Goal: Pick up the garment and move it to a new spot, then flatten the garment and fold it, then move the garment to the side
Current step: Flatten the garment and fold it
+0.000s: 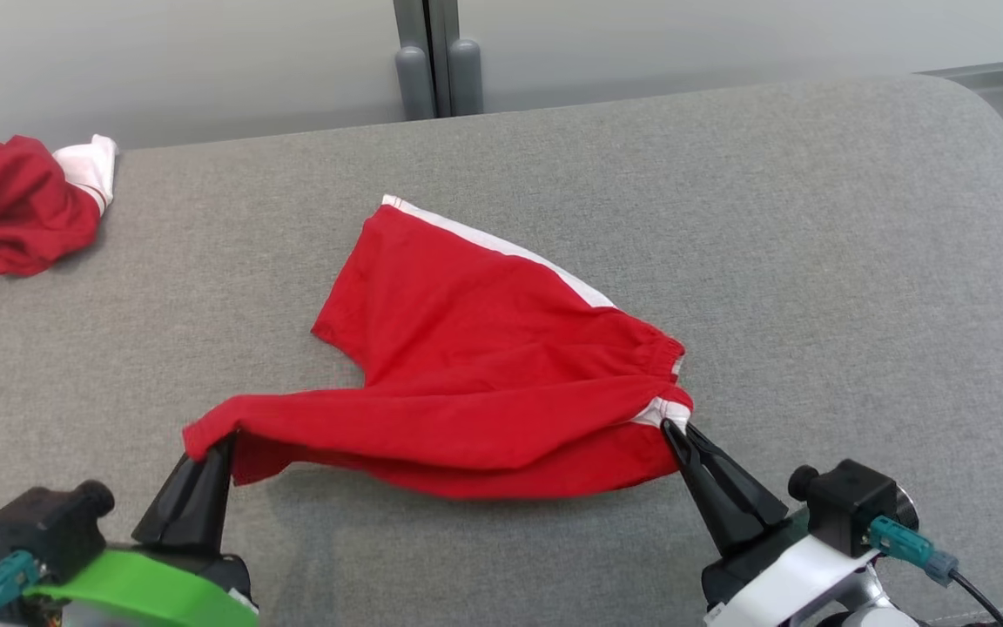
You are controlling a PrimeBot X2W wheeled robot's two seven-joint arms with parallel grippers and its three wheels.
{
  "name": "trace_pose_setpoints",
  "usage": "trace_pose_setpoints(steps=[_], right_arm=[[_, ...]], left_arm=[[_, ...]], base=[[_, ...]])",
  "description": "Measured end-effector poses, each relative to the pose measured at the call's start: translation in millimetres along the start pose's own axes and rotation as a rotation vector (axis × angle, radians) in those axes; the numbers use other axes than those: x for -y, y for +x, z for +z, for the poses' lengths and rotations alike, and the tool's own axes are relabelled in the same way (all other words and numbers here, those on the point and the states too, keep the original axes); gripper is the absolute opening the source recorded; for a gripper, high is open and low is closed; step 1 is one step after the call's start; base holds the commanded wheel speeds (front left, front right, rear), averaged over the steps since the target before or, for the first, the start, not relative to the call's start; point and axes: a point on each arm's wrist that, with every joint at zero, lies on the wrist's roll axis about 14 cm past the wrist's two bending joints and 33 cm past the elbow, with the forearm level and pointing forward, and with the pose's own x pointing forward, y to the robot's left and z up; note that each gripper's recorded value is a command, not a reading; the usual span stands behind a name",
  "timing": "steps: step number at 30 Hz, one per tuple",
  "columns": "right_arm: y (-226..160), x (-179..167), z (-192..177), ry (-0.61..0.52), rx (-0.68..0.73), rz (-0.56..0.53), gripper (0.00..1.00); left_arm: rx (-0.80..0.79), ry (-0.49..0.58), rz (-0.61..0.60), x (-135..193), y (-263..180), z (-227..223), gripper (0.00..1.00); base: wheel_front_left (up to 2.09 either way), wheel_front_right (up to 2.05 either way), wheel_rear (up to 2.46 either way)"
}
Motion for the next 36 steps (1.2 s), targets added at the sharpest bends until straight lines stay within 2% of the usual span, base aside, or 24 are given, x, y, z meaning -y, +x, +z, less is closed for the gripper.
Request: trace_pose_setpoints(steps=[8,14,23,34,35,36], right_arm=[[18.4,27.5,-25.9,0.053,-0.065,-0.072,0.00],[40.6,48.2,-37.3,0.068,-0.082,-0.115,0.00],[61.9,87.2,-51.9,0.061,-0.082,-0.194,0.00],[64.1,113.4,-75.0,0.087,-0.115,-0.252,0.00],[63.8,114.7,-75.8,0.088,-0.116,-0.256,0.04],[63.7,115.4,-76.1,0.089,-0.117,-0.257,0.31]], left_arm=[[-0.142,0.038,-0.084,-8.7,63.9,-21.5,0.00],[-0.201,0.034,-0.144,0.7,128.1,-30.5,0.00],[-0.310,0.034,-0.112,-11.9,201.6,-69.1,0.00],[-0.401,0.022,-0.079,-16.7,246.5,-112.5,0.00],[-0.401,0.024,-0.080,-15.4,248.6,-114.1,0.00],[-0.394,0.027,-0.080,-14.6,250.0,-114.0,0.34]], base=[[0.00,0.00,0.00],[0.00,0.00,0.00],[0.00,0.00,0.00],[0.00,0.00,0.00],[0.00,0.00,0.00],[0.00,0.00,0.00]])
